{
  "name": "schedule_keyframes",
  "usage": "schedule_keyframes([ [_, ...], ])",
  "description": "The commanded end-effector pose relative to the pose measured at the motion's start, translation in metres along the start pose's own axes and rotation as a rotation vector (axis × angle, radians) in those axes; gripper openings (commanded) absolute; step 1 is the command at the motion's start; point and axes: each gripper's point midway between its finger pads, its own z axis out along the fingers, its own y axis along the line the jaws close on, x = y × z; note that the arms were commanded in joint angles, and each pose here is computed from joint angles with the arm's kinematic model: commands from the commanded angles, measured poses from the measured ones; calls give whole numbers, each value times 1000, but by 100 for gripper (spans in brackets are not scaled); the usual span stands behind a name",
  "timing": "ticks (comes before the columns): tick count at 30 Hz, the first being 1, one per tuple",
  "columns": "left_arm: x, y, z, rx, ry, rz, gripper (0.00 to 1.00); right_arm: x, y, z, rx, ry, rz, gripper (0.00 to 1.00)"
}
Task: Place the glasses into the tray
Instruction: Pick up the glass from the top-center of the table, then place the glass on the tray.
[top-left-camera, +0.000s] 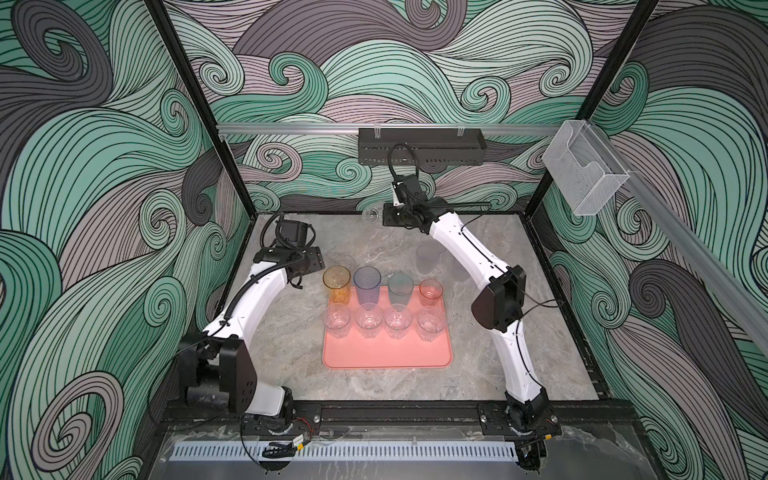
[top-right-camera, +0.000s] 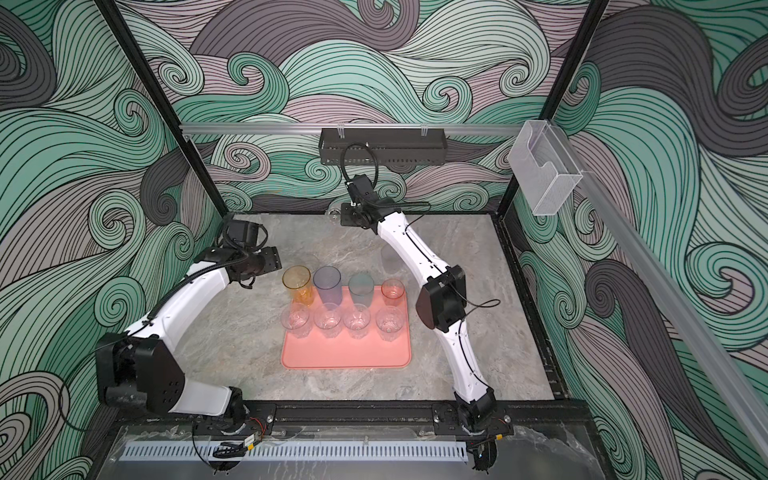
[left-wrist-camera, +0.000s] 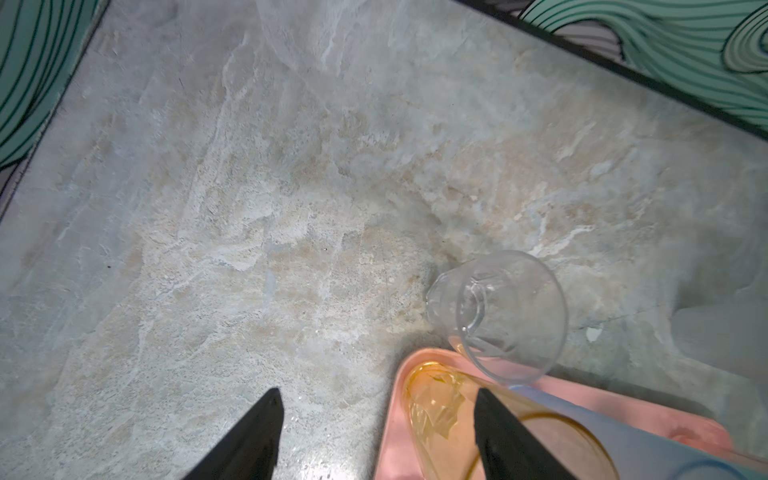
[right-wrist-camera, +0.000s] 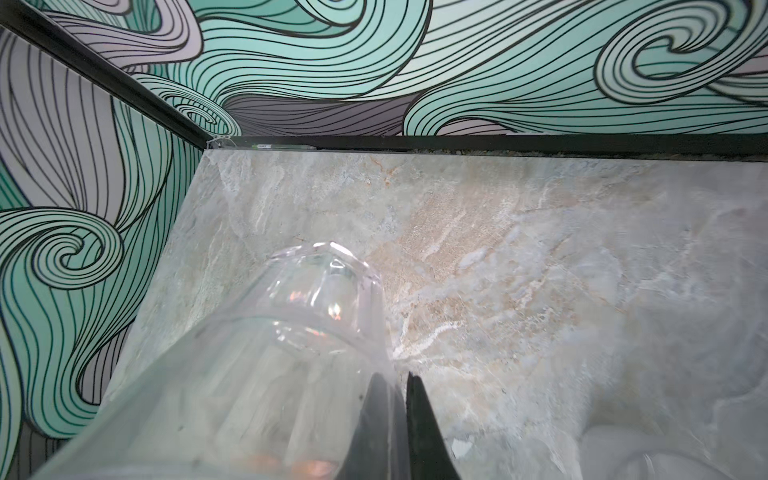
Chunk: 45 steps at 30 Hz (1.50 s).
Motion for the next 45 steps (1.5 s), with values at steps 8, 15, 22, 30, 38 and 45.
schedule_keyframes([
  [8,-7,-3,-77,83,-57,21,75,42,29,-116,-7,27,-103,0],
  [15,22,1,-97,118,-20,15,74,112,47,-159,-37,114,-196,0],
  [22,35,16,-97,79,-68,23,74,204,73,-177,-45,254,-378,0],
  [30,14,33,-76,-28,-155,-47,74,279,113,-163,-57,365,-563,0],
  [38,17,58,-61,-80,-189,-139,74,322,145,-134,-70,419,-666,0],
  [45,19,73,-55,-115,-188,-160,74,334,151,-106,-38,444,-728,0],
])
